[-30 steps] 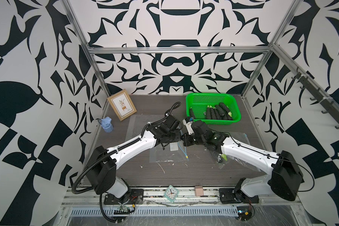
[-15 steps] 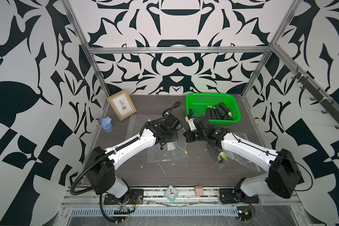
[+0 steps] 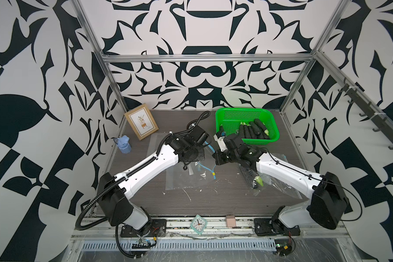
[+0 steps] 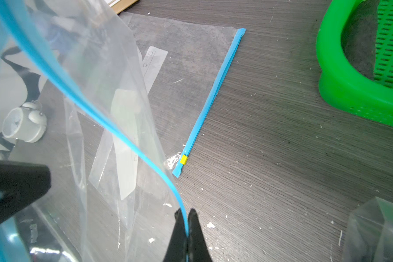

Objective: Place the eggplant in a zip-top bag and seal the zipper
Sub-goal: Open the zipper of the food storage bag at the center of the board.

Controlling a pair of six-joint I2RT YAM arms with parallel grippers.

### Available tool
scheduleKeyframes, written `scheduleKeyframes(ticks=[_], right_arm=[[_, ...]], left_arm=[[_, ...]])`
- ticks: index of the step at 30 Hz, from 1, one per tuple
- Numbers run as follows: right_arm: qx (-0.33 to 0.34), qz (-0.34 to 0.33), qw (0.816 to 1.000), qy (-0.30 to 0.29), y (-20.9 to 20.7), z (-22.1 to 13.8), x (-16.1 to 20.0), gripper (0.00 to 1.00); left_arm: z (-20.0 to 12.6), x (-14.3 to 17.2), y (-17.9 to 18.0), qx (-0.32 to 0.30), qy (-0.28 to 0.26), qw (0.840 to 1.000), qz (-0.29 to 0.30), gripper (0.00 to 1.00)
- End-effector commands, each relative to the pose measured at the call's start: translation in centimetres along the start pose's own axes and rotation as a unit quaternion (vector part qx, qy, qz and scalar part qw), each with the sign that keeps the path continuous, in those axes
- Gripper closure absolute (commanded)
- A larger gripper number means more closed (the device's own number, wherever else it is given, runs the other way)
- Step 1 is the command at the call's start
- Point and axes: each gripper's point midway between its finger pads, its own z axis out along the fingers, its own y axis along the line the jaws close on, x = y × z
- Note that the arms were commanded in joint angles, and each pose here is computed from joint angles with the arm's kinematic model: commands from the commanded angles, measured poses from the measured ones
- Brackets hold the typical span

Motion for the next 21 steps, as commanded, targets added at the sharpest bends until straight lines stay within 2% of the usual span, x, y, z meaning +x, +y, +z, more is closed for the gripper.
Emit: scheduleKeyframes(ticks=[1,12,14,17,18,21], right_arm=[[-0.015,-0.013,0.999,-0.030,1.2,-1.3,-2.2,1.00],[-0.037,-0.027,0.998,-0.041,2.9,-1.9,-3.1,1.00],[-0.040,-0.028,0.998,-0.047,3.1,-2.2,-3.2,0.87],[-0.050,-0.034,0.997,-0.057,3.4,-3.3,-3.9,0.60],[-0.053,-0.038,0.996,-0.058,3.5,-3.9,-4.2,0.55],[-0.060,-0.034,0.995,-0.072,3.1,-5.7,-5.1,0.48]], left_arm=[[-0.5,0.4,0.8,-0.011,0.008,1.000,-0.001,1.00],[0.0,-0.7,-0.1,-0.013,0.007,1.000,0.008,1.00],[0.2,-0.8,0.2,-0.019,0.008,1.000,0.009,1.00],[0.3,-0.8,0.7,-0.026,0.011,1.000,0.009,1.00],[0.3,-0.9,0.8,-0.026,0.010,1.000,0.008,1.00],[0.2,-1.2,0.6,-0.021,0.007,1.000,0.010,1.00]])
